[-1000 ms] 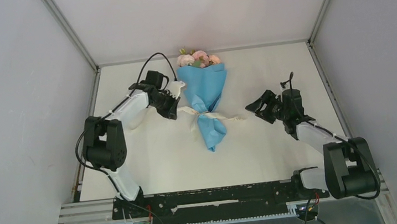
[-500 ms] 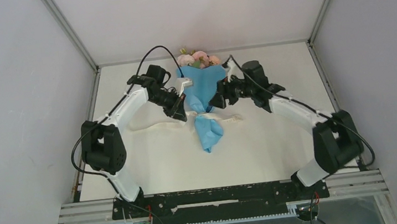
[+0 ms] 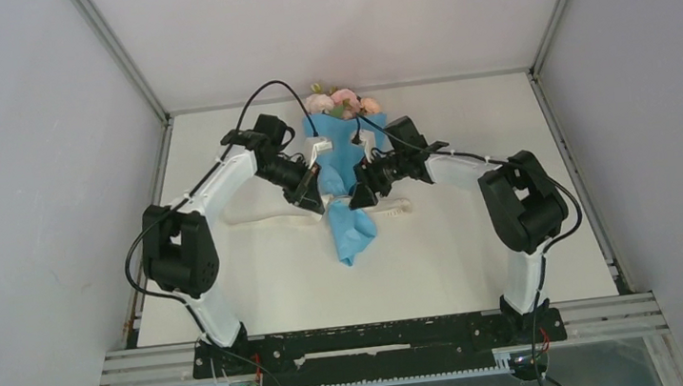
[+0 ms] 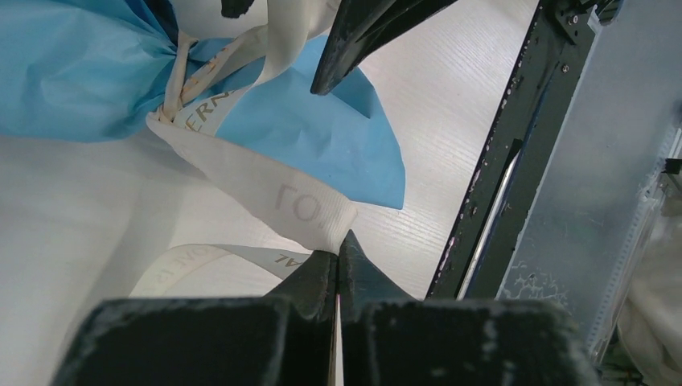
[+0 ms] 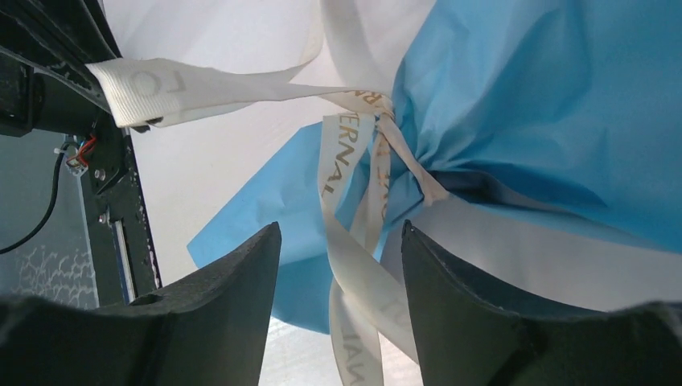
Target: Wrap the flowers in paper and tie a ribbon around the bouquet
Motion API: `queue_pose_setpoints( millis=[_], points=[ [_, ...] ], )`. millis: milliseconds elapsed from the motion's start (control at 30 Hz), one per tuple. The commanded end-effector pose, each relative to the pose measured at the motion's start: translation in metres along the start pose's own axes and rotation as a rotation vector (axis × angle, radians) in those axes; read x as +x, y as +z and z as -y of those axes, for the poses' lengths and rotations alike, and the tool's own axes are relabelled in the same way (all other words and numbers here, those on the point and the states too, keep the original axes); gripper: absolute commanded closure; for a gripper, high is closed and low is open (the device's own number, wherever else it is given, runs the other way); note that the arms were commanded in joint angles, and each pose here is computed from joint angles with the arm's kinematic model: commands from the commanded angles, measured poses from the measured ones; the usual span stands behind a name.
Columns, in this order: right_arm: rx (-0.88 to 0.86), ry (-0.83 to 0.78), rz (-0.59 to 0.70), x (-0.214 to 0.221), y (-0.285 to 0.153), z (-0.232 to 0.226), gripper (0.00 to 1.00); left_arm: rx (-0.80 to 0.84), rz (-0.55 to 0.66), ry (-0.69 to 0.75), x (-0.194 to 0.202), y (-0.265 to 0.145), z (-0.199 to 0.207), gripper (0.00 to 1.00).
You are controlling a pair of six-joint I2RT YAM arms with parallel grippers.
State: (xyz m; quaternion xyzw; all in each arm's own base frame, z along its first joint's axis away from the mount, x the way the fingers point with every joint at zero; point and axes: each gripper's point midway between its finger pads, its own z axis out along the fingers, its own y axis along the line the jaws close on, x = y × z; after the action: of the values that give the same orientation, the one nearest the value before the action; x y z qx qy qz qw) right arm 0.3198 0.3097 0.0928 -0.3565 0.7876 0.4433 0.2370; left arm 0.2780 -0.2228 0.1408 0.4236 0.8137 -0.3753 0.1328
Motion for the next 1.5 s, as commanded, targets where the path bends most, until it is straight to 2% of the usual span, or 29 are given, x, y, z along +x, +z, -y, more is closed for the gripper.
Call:
queue_pose_setpoints(
  millis=[0, 67, 167, 200, 267, 433, 633, 733, 867, 1033, 1300, 1467],
  points=[
    [-0.043, -0.121, 0.086, -0.036, 0.009, -0.010, 0.37, 0.031, 0.033, 0.046, -0.014, -0.005, 0.009, 1.00],
    [-0.047, -0.114, 0.093, -0.037, 0.012, -0.009, 0.46, 0.030, 0.035, 0.049, -0.014, -0.006, 0.009, 1.00],
    [-0.043, -0.107, 0.101, -0.039, 0.010, -0.010, 0.82, 0.030, 0.033, 0.046, -0.013, -0.006, 0.008, 1.00],
    [-0.040, -0.100, 0.100, -0.040, 0.008, -0.010, 0.90, 0.031, 0.034, 0.049, -0.013, -0.007, 0.009, 1.00],
    [-0.040, -0.095, 0.103, -0.042, 0.002, -0.014, 0.99, 0.028, 0.036, 0.048, -0.013, -0.007, 0.008, 1.00],
    [-0.023, -0.072, 0.140, -0.050, -0.031, -0.039, 1.00, -0.002, 0.046, 0.032, -0.017, -0.010, 0.000, 1.00],
    [0.122, 0.175, 0.304, -0.042, -0.107, -0.041, 1.00, -0.044, 0.056, 0.034, -0.023, -0.014, -0.009, 1.00],
    [0.189, 0.283, 0.377, -0.024, -0.126, -0.037, 0.96, -0.054, 0.056, 0.034, -0.027, -0.015, -0.013, 1.00],
    [0.199, 0.296, 0.378, -0.010, -0.113, -0.039, 0.95, -0.066, 0.051, 0.035, -0.032, -0.013, -0.019, 1.00],
    [0.136, 0.278, 0.348, -0.013, -0.072, -0.049, 0.95, -0.076, 0.034, 0.024, -0.030, -0.007, -0.027, 1.00],
    [0.141, 0.261, 0.432, -0.036, -0.072, -0.051, 0.91, -0.090, 0.014, 0.017, -0.024, -0.002, -0.034, 1.00],
    [0.167, 0.282, 0.397, -0.035, -0.059, -0.036, 0.84, -0.094, -0.002, 0.036, -0.021, 0.002, -0.032, 1.00]
  ],
)
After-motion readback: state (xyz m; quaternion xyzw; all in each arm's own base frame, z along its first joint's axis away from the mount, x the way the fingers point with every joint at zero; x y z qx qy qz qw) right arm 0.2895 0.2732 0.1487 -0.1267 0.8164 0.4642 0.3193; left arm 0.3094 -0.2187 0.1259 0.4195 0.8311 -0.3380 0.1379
